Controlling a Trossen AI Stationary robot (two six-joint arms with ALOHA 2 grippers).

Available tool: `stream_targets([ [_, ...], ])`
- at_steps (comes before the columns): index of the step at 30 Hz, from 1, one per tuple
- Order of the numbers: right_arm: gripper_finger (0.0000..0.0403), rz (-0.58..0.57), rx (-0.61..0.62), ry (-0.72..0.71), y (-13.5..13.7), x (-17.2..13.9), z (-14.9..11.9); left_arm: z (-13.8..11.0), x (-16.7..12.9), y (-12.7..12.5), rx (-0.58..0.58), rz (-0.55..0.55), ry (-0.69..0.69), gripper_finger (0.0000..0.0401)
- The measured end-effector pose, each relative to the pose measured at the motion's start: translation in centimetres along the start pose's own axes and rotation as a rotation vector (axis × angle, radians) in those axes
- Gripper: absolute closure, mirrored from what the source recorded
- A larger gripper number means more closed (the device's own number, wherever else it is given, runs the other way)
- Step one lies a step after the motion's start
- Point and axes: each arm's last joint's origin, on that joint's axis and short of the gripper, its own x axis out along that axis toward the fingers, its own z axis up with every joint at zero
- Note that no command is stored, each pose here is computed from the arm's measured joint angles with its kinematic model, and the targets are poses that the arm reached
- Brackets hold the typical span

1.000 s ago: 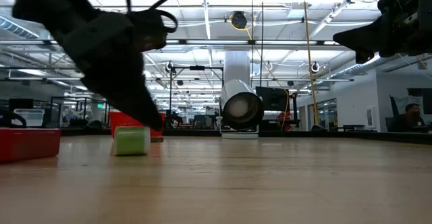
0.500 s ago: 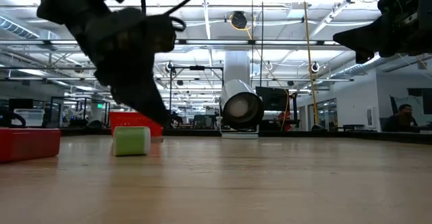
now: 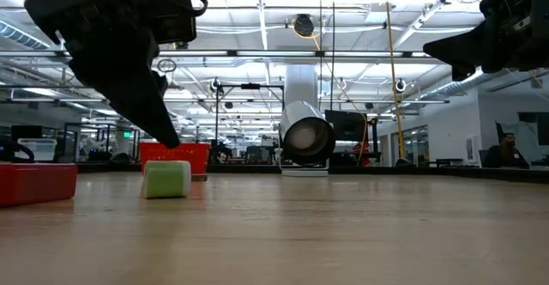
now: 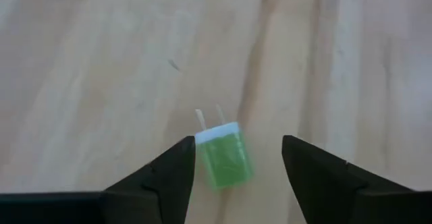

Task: Pick & Place Office items
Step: Put the green charger adapter into the top red bin

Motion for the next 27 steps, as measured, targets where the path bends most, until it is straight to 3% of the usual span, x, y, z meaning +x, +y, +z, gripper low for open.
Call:
stream_targets([
  [4,0.0403,0.0,0.0,0.0,0.0,0.0,0.0,-0.47,-0.22,-0.39,-0.016,0.06,-0.033,0.0202],
  [14,0.0403,0.0,0.0,0.0,0.0,0.0,0.0,-0.61,-0.29,-0.6,-0.067,0.062,-0.041,0.0229],
  [21,0.0403,0.0,0.0,0.0,0.0,0.0,0.0,-0.82,-0.29,-0.63,-0.157,0.07,-0.052,0.0187],
  [27,0.0403,0.0,0.0,0.0,0.0,0.0,0.0,-1.12,-0.44,-1.02,-0.114,0.068,-0.053,0.014],
])
